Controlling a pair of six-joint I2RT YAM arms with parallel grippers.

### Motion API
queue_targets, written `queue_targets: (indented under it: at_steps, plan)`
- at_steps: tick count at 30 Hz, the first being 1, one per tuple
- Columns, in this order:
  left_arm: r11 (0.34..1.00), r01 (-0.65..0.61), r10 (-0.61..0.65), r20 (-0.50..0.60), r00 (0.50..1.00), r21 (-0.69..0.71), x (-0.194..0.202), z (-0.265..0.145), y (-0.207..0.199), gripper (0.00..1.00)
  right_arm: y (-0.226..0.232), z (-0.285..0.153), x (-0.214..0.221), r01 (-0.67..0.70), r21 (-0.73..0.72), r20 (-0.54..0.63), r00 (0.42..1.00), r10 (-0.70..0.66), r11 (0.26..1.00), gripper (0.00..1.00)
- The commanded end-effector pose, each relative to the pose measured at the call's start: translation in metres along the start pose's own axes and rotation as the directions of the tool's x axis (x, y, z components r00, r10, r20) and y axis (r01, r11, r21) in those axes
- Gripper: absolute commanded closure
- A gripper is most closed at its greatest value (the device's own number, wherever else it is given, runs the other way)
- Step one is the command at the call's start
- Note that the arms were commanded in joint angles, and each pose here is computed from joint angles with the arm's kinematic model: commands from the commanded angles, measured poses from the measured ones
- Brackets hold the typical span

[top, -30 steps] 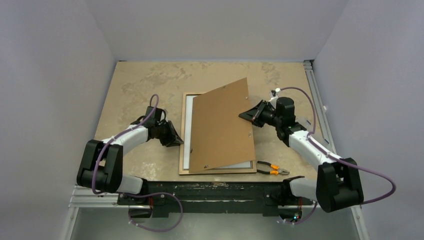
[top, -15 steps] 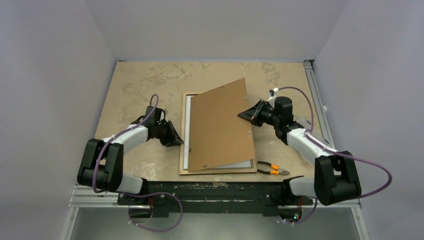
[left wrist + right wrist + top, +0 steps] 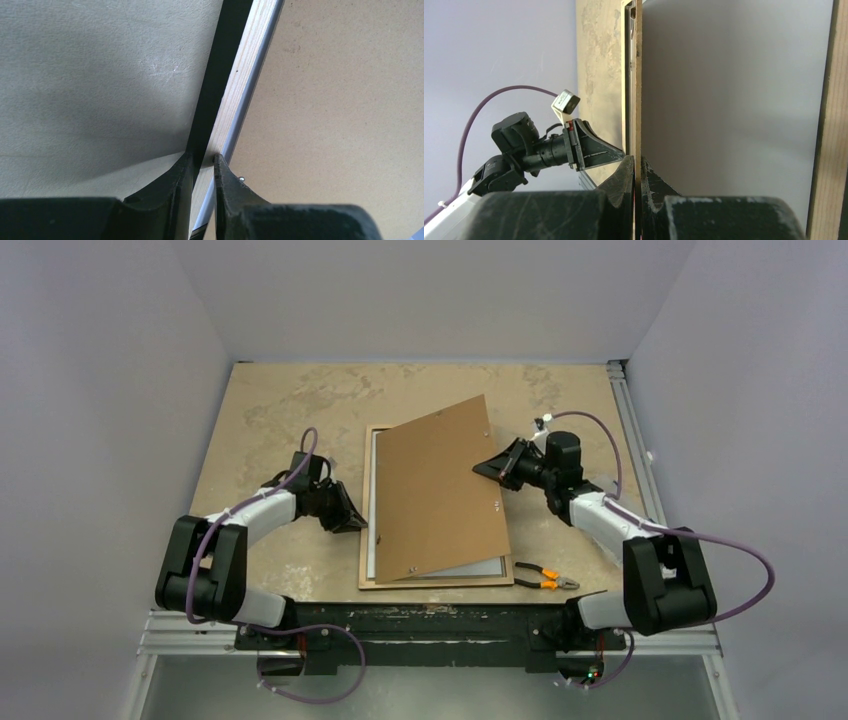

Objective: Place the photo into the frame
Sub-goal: Place the photo frame item in the photo frame.

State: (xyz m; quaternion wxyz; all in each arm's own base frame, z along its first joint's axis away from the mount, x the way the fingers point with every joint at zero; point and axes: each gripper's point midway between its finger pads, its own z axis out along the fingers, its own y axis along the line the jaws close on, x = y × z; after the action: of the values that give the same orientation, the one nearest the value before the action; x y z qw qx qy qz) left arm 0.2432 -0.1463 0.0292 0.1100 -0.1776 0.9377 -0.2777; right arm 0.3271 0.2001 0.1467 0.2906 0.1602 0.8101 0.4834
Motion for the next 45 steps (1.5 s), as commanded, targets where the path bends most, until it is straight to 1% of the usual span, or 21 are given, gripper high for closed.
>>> queue_targets:
  at_steps: [1, 7, 16, 22, 30, 36, 45]
  plan:
    - [0.996, -0.010, 0.008, -0.014, 1.000, -0.093, 0.005, 0.011, 0.023, 0.85, 0.036, 0.002, -0.016, 0.123, -0.112, 0.047, 0.992, -0.118, 0.986, 1.00]
    - [0.995, -0.010, 0.009, -0.016, 1.000, -0.096, 0.006, 0.011, 0.024, 0.86, 0.031, 0.006, -0.017, 0.119, -0.107, 0.061, 0.992, -0.113, 0.987, 1.00]
    - [0.996, -0.012, 0.010, -0.018, 1.000, -0.094, 0.006, 0.012, 0.024, 0.86, 0.032, -0.002, -0.026, 0.122, -0.099, 0.152, 0.983, -0.107, 0.988, 1.00]
    - [0.996, -0.013, 0.011, -0.019, 1.000, -0.093, 0.006, 0.012, 0.024, 0.87, 0.020, -0.008, -0.025, 0.105, -0.063, 0.195, 0.977, -0.090, 0.993, 1.00]
    - [0.996, -0.012, 0.010, -0.024, 1.000, -0.089, 0.006, 0.013, 0.023, 0.88, 0.013, -0.005, -0.021, 0.104, -0.084, 0.205, 0.975, -0.085, 0.991, 1.00]
    - [0.996, -0.013, 0.011, -0.030, 0.999, -0.083, 0.006, 0.014, 0.022, 0.90, 0.016, -0.006, -0.022, 0.147, -0.119, 0.231, 0.966, -0.117, 0.982, 1.00]
    - [0.997, -0.015, 0.012, -0.034, 0.999, -0.078, 0.005, 0.015, 0.020, 0.92, 0.017, -0.002, -0.022, 0.175, -0.153, 0.247, 0.960, -0.134, 0.973, 1.00]
